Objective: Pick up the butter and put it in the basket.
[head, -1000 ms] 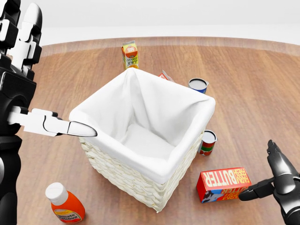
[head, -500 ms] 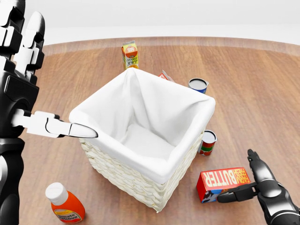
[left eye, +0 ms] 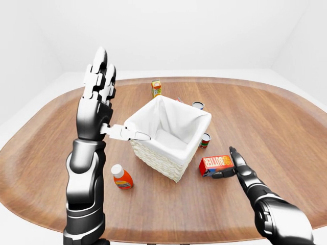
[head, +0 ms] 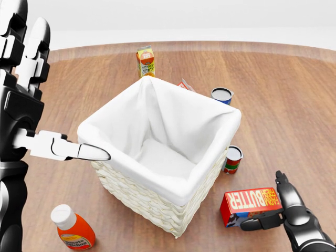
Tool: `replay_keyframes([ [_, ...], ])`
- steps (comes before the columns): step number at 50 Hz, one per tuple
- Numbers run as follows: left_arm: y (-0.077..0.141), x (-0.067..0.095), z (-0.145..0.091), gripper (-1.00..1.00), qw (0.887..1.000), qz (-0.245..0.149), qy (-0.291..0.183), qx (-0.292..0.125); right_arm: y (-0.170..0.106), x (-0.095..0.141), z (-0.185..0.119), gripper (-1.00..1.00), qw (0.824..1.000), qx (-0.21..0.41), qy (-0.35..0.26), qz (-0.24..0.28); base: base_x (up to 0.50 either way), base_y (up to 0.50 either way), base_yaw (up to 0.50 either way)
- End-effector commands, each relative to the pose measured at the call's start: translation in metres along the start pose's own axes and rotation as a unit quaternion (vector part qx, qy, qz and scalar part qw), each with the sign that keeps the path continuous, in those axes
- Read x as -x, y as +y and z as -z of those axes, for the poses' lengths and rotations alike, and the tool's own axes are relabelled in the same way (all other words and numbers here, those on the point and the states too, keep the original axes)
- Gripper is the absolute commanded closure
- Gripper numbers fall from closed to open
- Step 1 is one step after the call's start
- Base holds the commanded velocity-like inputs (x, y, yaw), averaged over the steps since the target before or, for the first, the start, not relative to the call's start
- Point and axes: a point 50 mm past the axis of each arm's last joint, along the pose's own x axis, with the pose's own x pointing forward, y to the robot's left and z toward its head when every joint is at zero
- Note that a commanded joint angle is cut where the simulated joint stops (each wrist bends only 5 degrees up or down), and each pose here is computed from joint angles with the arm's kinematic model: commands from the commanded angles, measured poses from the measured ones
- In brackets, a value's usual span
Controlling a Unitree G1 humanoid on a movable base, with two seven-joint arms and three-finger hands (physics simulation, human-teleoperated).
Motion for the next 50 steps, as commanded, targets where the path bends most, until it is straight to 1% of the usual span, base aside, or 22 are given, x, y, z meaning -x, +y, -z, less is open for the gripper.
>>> replay_keyframes([
  [1, -0.002, 0.004, -0.011, -1.0, 1.0, 0.001, -0.021, -0.003, -0.001, 0.001, 0.005, -1.0, 0.997, 0.063, 0.002, 0.036, 0.0, 0.0, 0.0],
  [9, -0.003, 0.005, -0.012, -1.0, 1.0, 0.003, -0.023, -0.003, 0.001, 0.002, 0.008, -1.0, 0.996, 0.076, 0.005, 0.041, 0.0, 0.0, 0.0],
  [10, -0.003, 0.006, -0.012, -1.0, 1.0, 0.003, -0.024, -0.003, 0.002, 0.002, 0.01, -0.15, 0.995, 0.083, 0.006, 0.046, 0.0, 0.0, 0.0],
  [11, -0.003, 0.006, -0.012, -1.0, 1.0, 0.003, -0.024, -0.003, 0.002, 0.002, 0.01, -0.15, 0.995, 0.084, 0.006, 0.046, 0.0, 0.0, 0.0],
  [12, -0.004, 0.006, -0.013, -1.0, 1.0, 0.004, -0.024, -0.003, 0.004, 0.003, 0.012, 1.0, 0.995, 0.087, 0.008, 0.046, 0.0, 0.0, 0.0],
  [23, -0.005, 0.008, -0.019, -1.0, 0.999, 0.005, -0.035, -0.005, 0.011, 0.006, 0.027, 1.0, 0.99, 0.126, 0.019, 0.057, 0.0, 0.0, 0.0],
  [26, -0.005, 0.009, -0.018, -1.0, 0.999, 0.008, -0.034, -0.006, 0.012, 0.007, 0.03, 1.0, 0.987, 0.143, 0.019, 0.065, 0.0, 0.0, 0.0],
  [30, -0.006, 0.009, -0.018, -1.0, 0.999, 0.011, -0.032, -0.007, 0.013, 0.009, 0.035, 1.0, 0.986, 0.149, 0.023, 0.071, 0.0, 0.0, 0.0],
  [37, -0.006, 0.006, -0.016, -1.0, 0.999, 0.011, -0.03, -0.007, 0.011, 0.01, 0.039, 1.0, 0.983, 0.156, 0.024, 0.09, 0.0, 0.0, 0.0],
  [41, -0.007, 0.006, -0.014, -1.0, 1.0, 0.012, -0.026, -0.006, 0.009, 0.01, 0.038, 1.0, 0.979, 0.171, 0.018, 0.107, 0.0, 0.0, 0.0],
  [42, -0.007, 0.005, -0.013, -1.0, 1.0, 0.013, -0.023, -0.007, -0.018, -0.001, -0.006, 1.0, 0.996, 0.071, -0.01, 0.059, 0.0, 0.0, 0.0],
  [43, -0.007, 0.005, -0.012, -1.0, 1.0, 0.013, -0.023, -0.007, -0.019, -0.001, -0.007, 1.0, 0.996, 0.07, -0.011, 0.059, 0.0, 0.0, 0.0],
  [44, -0.007, 0.005, -0.012, -1.0, 1.0, 0.013, -0.022, -0.008, -0.027, 0.0, -0.005, 1.0, 0.997, 0.059, -0.007, 0.056, 0.0, 0.0, 0.0],
  [46, -0.007, 0.004, -0.012, -1.0, 1.0, 0.013, -0.022, -0.009, -0.033, 0.0, -0.003, 1.0, 0.997, 0.055, -0.004, 0.05, 0.0, 0.0, 0.0],
  [47, -0.007, 0.003, -0.012, -1.0, 1.0, 0.013, -0.023, -0.009, -0.038, 0.0, -0.003, 1.0, 0.996, 0.068, -0.006, 0.064, 0.0, 0.0, 0.0],
  [48, -0.007, 0.003, -0.012, -1.0, 1.0, 0.013, -0.022, -0.009, -0.042, 0.001, -0.003, 1.0, 0.997, 0.051, -0.004, 0.054, 0.0, 0.0, 0.0],
  [50, -0.007, 0.003, -0.01, -1.0, 1.0, 0.014, -0.019, -0.01, -0.05, 0.001, -0.002, 1.0, 0.998, 0.038, -0.004, 0.053, 0.0, 0.0, 0.0],
])
